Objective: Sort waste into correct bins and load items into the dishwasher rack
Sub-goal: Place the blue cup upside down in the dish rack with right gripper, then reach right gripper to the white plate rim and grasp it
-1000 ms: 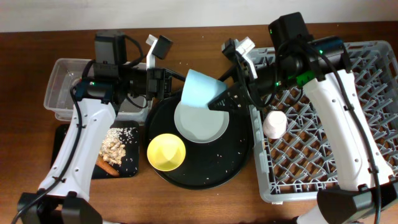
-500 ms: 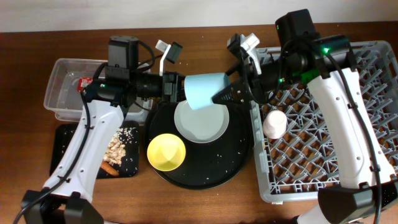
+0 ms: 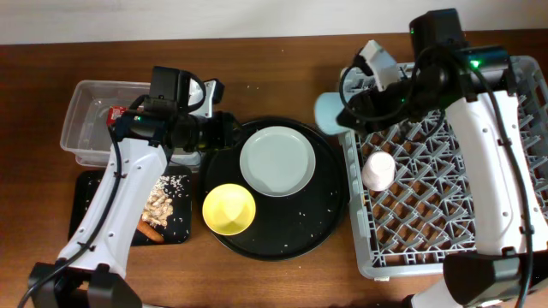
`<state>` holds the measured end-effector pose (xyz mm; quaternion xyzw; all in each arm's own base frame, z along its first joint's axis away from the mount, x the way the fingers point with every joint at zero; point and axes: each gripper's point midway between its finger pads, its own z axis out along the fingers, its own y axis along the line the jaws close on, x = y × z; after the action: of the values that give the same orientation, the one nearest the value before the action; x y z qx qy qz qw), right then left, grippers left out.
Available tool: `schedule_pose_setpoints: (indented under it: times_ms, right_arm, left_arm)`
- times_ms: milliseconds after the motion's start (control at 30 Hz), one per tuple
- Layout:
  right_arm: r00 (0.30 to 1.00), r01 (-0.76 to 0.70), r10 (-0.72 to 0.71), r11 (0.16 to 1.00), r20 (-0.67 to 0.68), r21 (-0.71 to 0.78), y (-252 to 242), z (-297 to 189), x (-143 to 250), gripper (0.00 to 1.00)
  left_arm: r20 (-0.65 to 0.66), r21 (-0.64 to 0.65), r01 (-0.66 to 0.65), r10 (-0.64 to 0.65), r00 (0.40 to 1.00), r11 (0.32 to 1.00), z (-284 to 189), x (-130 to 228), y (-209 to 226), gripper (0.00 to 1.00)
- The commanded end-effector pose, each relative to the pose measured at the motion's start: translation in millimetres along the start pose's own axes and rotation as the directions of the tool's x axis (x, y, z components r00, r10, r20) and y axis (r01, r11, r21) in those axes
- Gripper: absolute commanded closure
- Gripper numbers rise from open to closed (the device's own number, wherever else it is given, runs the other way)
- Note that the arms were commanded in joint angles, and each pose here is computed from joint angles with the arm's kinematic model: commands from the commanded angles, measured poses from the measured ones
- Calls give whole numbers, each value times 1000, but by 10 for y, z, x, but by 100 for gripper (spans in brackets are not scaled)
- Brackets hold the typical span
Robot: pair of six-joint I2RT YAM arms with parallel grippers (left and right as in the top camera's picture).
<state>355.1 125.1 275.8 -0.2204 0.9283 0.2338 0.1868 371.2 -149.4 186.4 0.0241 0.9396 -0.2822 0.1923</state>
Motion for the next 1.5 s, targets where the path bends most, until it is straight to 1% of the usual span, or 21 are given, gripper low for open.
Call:
schedule_pose_setpoints:
  times_ms: [0,67,200,267,533,1133,1200,1233,1300,1400,1433,1467]
  right_arm:
    - [986,-148,165,933,-23,328,-569,-103,110,46]
    - [980,-159,192,913,-52,377,-732,8,159,46]
    - [970,-164,220,904,-102,395,-945,303,202,46]
    - [951,-193,283,861,-128,471,-1152,409,279,46]
    - [918,-189,330,849,-218,493,-1378,758,418,46]
    - [918,-187,330,848,-220,496,-1411,816,440,45]
    - [916,-186,333,848,-226,495,-1404,813,455,21]
    - [915,-187,333,848,-226,495,-1404,812,456,17]
    - [915,-187,334,848,-226,495,-1403,813,456,14]
    - [912,-201,347,843,-218,499,-1403,813,456,13]
    - [911,-207,352,841,-216,499,-1400,812,457,13]
    - [905,-216,358,850,-228,480,-1353,822,481,13]
  left_arm:
    - [2,-76,5,-5,1000,997,12,8,161,58]
    - [-1,-98,7,-7,1000,995,14,21,198,58]
    - [-1,-98,7,-7,1000,995,14,22,198,58]
    - [-1,-98,7,-7,1000,995,14,21,198,58]
    - [-1,-98,7,-7,1000,995,14,21,198,58]
    - [0,-98,7,-7,1000,995,14,20,198,58]
    - [1,-102,7,-7,1000,995,13,18,205,58]
    - [2,-109,7,-6,1000,994,12,15,217,58]
    - [6,-123,7,-6,1000,992,9,9,242,58]
    - [6,-123,7,-6,1000,992,9,10,241,58]
    - [5,-123,7,-6,1000,992,8,12,240,60]
    - [-13,-127,15,-17,1000,992,-38,78,237,69]
